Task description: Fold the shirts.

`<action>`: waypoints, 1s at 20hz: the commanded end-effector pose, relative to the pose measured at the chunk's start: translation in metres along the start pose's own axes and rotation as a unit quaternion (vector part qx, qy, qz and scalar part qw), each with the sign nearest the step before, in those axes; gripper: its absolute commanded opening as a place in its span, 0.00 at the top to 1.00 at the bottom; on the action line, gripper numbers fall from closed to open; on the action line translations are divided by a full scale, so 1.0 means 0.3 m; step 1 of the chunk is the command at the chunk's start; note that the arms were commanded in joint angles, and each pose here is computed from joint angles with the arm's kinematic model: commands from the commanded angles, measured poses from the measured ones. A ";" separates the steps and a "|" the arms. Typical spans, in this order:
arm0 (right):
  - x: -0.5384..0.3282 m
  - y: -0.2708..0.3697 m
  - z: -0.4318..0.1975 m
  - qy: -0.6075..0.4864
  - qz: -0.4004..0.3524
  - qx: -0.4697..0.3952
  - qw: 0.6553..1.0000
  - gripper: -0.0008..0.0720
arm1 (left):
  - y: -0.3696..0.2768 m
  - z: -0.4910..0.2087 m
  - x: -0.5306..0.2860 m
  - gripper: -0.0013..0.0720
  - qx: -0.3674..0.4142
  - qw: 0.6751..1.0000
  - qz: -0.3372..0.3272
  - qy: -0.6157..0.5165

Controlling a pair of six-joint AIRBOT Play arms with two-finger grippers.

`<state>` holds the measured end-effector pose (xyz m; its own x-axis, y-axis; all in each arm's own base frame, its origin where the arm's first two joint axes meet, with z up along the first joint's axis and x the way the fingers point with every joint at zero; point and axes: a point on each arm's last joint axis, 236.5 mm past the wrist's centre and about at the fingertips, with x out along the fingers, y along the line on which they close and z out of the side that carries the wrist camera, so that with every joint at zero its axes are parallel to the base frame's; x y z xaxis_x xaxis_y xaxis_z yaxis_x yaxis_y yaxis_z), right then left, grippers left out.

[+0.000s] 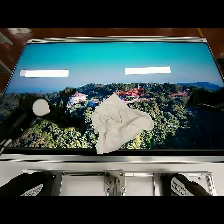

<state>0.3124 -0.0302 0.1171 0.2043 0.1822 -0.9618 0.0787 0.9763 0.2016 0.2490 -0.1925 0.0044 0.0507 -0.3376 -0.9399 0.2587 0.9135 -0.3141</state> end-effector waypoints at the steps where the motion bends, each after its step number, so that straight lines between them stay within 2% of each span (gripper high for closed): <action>1: 0.163 0.084 0.029 0.044 0.090 0.004 0.995 0.05 | -0.041 -0.177 0.174 0.08 -0.110 0.988 -0.101 0.023; 3: 0.232 0.080 0.031 0.073 0.103 0.015 0.992 0.05 | -0.066 -0.211 0.250 0.08 -0.142 0.982 -0.120 0.021; 6: 0.298 0.063 0.028 0.101 0.106 0.025 0.989 0.05 | -0.119 -0.246 0.326 0.08 -0.141 0.981 -0.126 0.034; 9: 0.332 0.053 0.045 0.101 0.106 0.029 0.989 0.05 | -0.159 -0.218 0.388 0.08 -0.172 0.975 -0.139 0.027; 15: 0.342 0.050 0.048 0.101 0.106 0.031 0.989 0.05 | -0.211 -0.215 0.466 0.08 -0.175 0.973 -0.151 0.024; 16: 0.342 0.050 0.047 0.101 0.106 0.031 0.989 0.05 | -0.224 -0.206 0.468 0.11 -0.176 0.972 -0.153 0.018; 17: 0.349 0.053 0.033 0.109 0.109 0.033 0.987 0.05 | -0.233 -0.195 0.473 0.24 -0.177 0.972 -0.154 0.012; 19: 0.389 0.063 -0.027 0.139 0.116 0.038 0.983 0.05 | -0.232 -0.181 0.490 0.34 -0.199 0.968 -0.150 0.008; 20: 0.416 0.076 -0.062 0.156 0.119 0.039 0.980 0.05 | -0.228 -0.183 0.497 0.51 -0.206 0.967 -0.148 0.012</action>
<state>0.3360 0.0074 0.0124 -0.0251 0.4231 -0.9057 0.1294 0.8998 0.4167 0.1794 -0.2878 -0.1171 -0.0164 -0.5968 -0.8022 -0.0992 0.7993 -0.5926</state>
